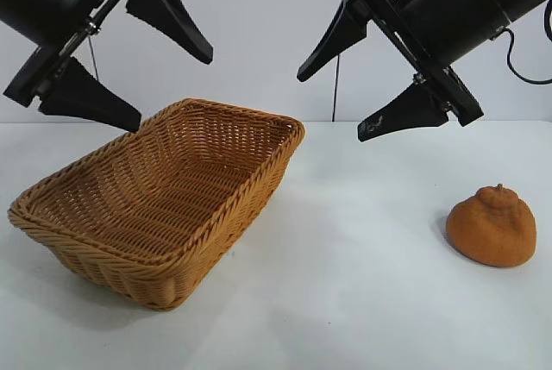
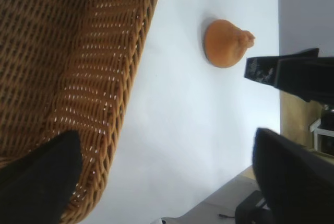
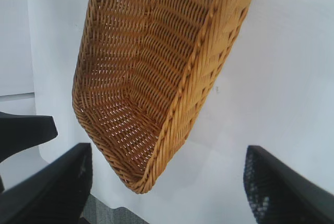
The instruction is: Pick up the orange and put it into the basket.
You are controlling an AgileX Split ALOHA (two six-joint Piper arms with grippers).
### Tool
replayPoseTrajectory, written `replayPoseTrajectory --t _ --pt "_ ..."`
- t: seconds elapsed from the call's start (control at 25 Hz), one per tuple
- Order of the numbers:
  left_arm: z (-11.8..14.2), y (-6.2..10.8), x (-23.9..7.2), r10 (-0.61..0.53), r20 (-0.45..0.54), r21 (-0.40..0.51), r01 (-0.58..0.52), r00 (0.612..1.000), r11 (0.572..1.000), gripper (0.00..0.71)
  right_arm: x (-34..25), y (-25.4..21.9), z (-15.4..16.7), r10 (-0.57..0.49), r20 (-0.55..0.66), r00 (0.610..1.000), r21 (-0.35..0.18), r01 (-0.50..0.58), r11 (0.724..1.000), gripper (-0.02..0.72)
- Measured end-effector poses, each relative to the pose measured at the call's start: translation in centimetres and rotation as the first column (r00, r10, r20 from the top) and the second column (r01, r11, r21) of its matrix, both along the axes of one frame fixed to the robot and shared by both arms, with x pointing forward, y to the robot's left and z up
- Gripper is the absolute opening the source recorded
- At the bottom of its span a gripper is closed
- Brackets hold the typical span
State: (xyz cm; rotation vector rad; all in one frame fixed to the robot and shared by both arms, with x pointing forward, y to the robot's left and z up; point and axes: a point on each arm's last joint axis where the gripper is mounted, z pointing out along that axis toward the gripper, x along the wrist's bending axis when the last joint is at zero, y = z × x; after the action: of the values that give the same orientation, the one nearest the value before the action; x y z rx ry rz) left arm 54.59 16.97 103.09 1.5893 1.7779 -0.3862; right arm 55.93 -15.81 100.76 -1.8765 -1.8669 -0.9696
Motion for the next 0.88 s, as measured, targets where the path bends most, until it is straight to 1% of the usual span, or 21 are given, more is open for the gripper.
replayPoseTrajectory --t 0.08,0.16,0.2,0.32,0.44,0.6,0.64,0.68,0.8,0.88 --pt "0.2 0.3 -0.5 0.048 -0.065 0.021 -0.046 0.997 0.999 0.631 0.0 0.0 0.0 -0.002 0.002 1.000 -0.001 0.002 1.000 0.547" --pt "0.3 0.8 -0.8 0.128 -0.136 0.046 -0.122 0.982 0.991 0.631 0.0 0.0 0.0 -0.004 0.002 1.000 -0.001 0.004 1.000 0.547" --pt "0.3 1.0 -0.9 0.164 -0.155 0.065 -0.155 0.974 0.986 0.631 0.0 0.0 0.0 -0.004 0.003 1.000 -0.001 0.004 1.000 0.547" --pt "0.4 1.7 -1.5 0.296 -0.225 0.112 -0.277 0.928 0.954 0.631 0.1 0.0 0.0 -0.006 0.005 1.000 -0.002 0.006 1.000 0.547" --pt "-0.1 1.7 -2.2 0.389 -0.255 0.199 -0.345 0.885 0.917 0.631 0.1 0.0 0.0 -0.010 0.009 1.000 -0.003 0.010 1.000 0.547" --pt "-1.1 0.1 -3.5 0.475 -0.278 0.300 -0.394 0.835 0.869 0.631 0.1 0.0 0.0 -0.012 0.011 1.000 -0.003 0.012 1.000 0.547" --pt "-1.1 -0.3 -3.7 0.491 -0.260 0.324 -0.404 0.831 0.855 0.631 0.1 0.0 0.0 -0.012 0.011 1.000 -0.003 0.012 1.000 0.547" --pt "-1.2 -0.4 -3.8 0.520 -0.241 0.344 -0.429 0.820 0.835 0.631 0.1 0.0 0.0 -0.012 0.011 1.000 -0.003 0.012 1.000 0.547" --pt "-1.3 -0.3 -3.8 0.597 -0.190 0.385 -0.500 0.779 0.776 0.631 0.1 0.0 0.0 -0.012 0.011 1.000 -0.003 0.012 1.000 0.547" --pt "-1.6 -0.1 -3.8 0.641 -0.187 0.391 -0.542 0.745 0.744 0.631 0.2 -0.1 0.0 -0.013 0.012 1.000 -0.003 0.013 1.000 0.547"
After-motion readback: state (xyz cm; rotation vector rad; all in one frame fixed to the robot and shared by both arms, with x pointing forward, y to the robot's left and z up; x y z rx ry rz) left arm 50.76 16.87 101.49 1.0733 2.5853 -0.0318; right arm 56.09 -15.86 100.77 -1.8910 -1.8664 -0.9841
